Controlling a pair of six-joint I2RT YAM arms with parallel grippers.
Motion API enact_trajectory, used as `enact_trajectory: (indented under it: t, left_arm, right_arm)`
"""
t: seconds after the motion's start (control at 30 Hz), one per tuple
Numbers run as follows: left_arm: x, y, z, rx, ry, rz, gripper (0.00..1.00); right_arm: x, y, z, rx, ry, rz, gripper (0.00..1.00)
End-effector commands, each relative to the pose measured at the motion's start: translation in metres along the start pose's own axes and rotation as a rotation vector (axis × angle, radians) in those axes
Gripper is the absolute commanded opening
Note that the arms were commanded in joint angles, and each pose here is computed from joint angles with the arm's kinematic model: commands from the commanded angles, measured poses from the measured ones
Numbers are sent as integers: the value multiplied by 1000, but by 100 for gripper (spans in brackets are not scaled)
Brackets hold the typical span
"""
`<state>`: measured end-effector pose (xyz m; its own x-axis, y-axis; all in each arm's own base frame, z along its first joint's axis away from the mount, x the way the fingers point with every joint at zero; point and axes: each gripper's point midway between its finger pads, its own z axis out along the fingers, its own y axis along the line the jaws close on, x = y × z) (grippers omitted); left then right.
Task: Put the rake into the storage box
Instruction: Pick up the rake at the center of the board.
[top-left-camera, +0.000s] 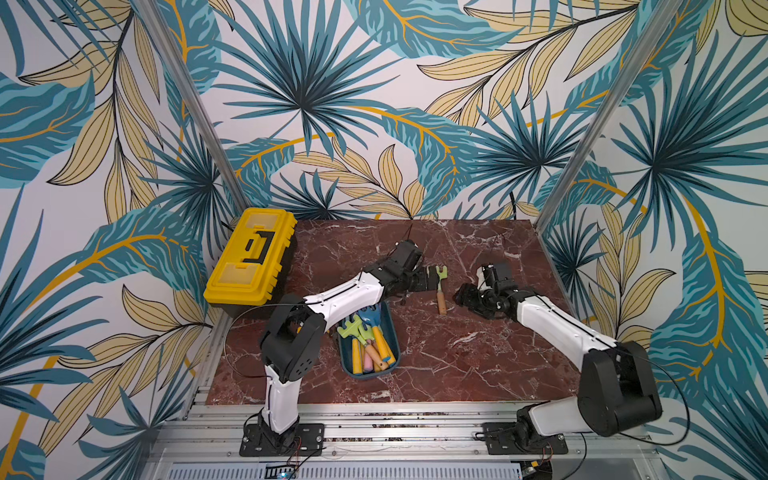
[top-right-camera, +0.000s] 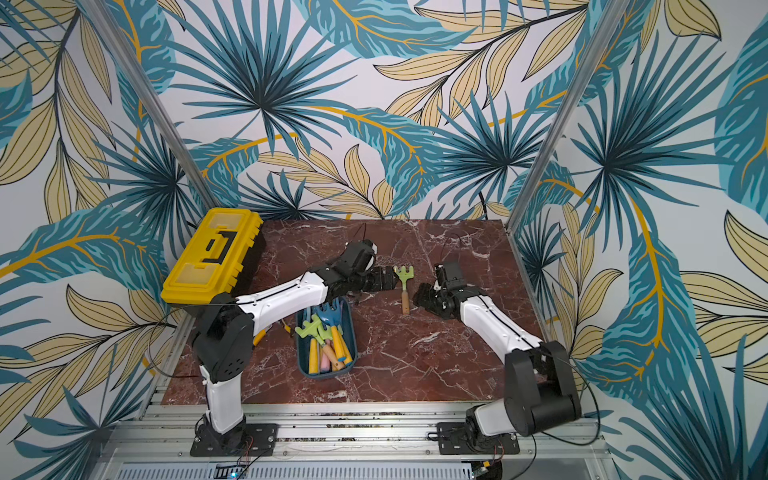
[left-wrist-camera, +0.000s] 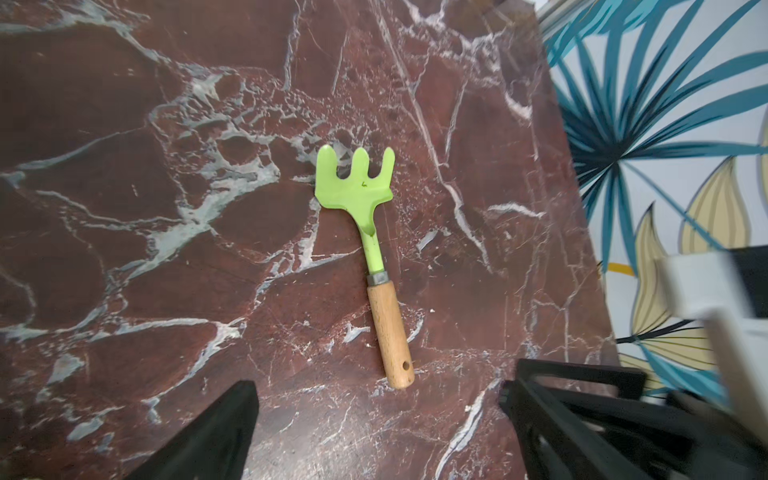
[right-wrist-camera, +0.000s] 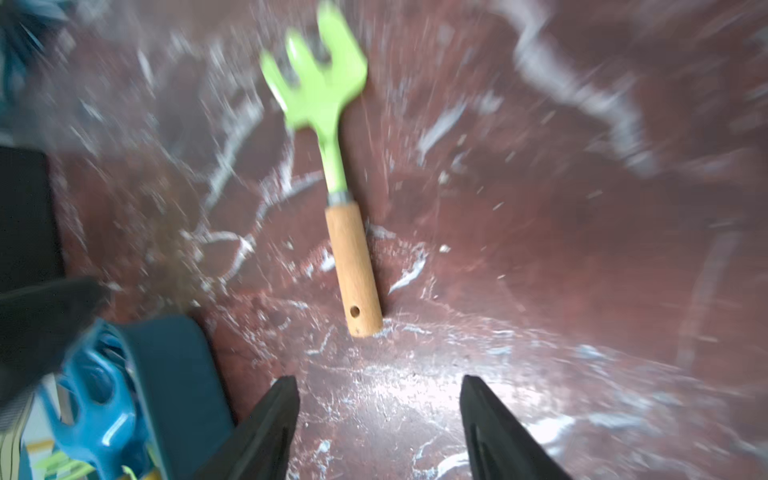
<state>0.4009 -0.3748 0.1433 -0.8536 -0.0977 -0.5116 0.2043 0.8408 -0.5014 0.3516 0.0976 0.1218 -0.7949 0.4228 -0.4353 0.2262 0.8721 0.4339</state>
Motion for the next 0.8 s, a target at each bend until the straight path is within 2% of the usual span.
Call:
enact_trajectory:
  t: [0.0, 0.1, 0.27, 0.4, 0.6, 0.77]
  left_arm:
    - [13, 15, 10, -147, 84, 71, 99]
    - [14, 12, 24, -207, 104, 111, 98]
    - [18, 14, 50, -305, 132, 157, 93]
    - [27, 12, 77, -327, 168, 152, 88]
    - [42, -11, 102, -312, 148, 179, 84]
    - [46, 12, 105, -433, 136, 195, 73]
  right_arm:
    - [-3, -22, -27, 92, -100, -6, 71]
    - [-6, -31, -54, 112, -192, -25, 82]
    - [-4, -36, -81, 119, -254, -66, 91]
    - [-2, -35, -85, 105, -260, -93, 92]
    - [1, -37, -85, 107, -255, -132, 92]
    - [5, -32, -86, 76, -250, -142, 92]
